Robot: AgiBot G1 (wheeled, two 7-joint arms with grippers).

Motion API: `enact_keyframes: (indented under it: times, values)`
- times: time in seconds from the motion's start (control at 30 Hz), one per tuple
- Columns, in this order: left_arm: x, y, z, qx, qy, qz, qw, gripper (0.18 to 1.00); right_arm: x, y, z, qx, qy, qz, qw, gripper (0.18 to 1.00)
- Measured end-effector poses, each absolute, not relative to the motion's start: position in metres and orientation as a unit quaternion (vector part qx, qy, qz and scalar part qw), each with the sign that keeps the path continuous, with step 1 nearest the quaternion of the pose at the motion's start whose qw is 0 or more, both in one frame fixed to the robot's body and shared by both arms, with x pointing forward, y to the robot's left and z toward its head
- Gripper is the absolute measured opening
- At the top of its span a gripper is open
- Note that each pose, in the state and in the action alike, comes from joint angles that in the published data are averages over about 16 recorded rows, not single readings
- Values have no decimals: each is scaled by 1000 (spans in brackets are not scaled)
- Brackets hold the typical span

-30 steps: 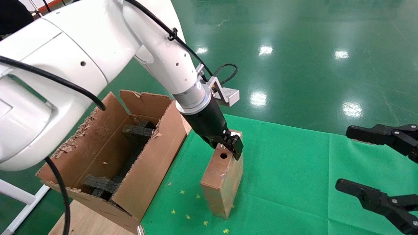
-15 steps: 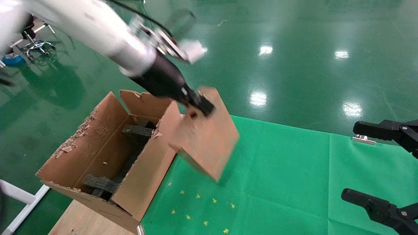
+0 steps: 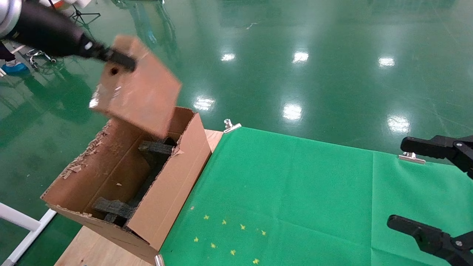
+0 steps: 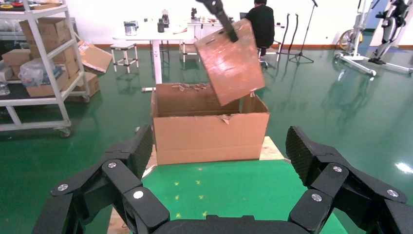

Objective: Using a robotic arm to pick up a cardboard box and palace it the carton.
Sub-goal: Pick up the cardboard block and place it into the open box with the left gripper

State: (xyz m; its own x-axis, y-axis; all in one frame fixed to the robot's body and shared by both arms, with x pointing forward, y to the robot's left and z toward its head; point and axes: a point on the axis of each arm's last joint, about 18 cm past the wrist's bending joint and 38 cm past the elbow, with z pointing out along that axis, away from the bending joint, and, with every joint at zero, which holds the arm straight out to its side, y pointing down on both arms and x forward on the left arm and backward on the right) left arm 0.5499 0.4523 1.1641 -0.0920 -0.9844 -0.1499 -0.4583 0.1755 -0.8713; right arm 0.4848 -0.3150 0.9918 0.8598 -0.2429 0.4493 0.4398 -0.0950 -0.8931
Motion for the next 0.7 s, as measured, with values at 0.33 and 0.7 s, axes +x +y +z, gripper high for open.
enact_keyframes:
  times: [0.33, 0.7]
  values:
    - [561, 526, 1105, -599, 649, -271, 383, 408, 485, -315, 992, -695, -71, -255, 669, 1001]
    - [579, 566, 1051, -606, 656, -252, 373, 407, 485, -315, 992, -695, -71, -255, 669, 1001]
